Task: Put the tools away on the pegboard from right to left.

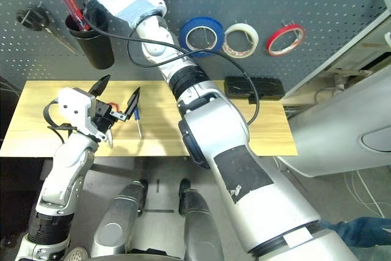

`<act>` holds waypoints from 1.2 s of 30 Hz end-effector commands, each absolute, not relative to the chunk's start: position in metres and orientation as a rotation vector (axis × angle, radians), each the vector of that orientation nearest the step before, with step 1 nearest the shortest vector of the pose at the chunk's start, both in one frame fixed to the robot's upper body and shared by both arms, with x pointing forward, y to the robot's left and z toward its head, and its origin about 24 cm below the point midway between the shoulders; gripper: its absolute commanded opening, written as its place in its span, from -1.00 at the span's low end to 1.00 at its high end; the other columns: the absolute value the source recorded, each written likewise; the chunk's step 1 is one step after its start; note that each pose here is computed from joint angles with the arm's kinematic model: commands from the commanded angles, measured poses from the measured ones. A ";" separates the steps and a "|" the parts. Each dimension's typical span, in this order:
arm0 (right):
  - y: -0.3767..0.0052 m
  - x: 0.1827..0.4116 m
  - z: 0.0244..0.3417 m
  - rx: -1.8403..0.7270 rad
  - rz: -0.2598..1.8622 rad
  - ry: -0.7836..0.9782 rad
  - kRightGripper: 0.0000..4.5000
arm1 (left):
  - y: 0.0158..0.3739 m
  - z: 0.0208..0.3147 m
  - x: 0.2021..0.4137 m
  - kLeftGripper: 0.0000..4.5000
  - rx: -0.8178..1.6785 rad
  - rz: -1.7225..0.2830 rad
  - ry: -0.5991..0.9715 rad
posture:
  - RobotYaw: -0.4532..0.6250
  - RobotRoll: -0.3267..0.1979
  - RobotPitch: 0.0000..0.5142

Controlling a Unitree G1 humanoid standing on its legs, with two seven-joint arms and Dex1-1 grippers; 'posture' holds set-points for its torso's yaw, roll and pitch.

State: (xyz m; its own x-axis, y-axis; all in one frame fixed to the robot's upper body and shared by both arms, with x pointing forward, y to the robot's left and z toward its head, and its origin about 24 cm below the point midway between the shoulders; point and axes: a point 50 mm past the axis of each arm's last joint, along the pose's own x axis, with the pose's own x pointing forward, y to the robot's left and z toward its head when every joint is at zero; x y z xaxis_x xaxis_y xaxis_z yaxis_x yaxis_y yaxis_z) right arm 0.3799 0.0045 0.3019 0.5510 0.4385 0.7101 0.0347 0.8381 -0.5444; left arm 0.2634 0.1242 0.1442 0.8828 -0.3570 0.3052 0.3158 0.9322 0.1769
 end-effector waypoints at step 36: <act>-0.004 0.383 0.274 -0.591 0.227 -0.949 -0.88 | 0.127 0.144 0.263 1.00 0.132 -0.351 -0.328 | 0.40 0.25 0.32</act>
State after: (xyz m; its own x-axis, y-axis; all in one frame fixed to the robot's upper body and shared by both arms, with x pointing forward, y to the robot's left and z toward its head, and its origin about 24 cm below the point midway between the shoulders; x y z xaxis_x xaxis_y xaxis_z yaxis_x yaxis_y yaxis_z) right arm 0.3851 -0.0075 0.2769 0.5804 0.4203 0.6974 0.0798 0.8230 -0.5624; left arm 0.2634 0.1250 0.1493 0.8779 -0.3568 0.3194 0.3116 0.9321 0.1849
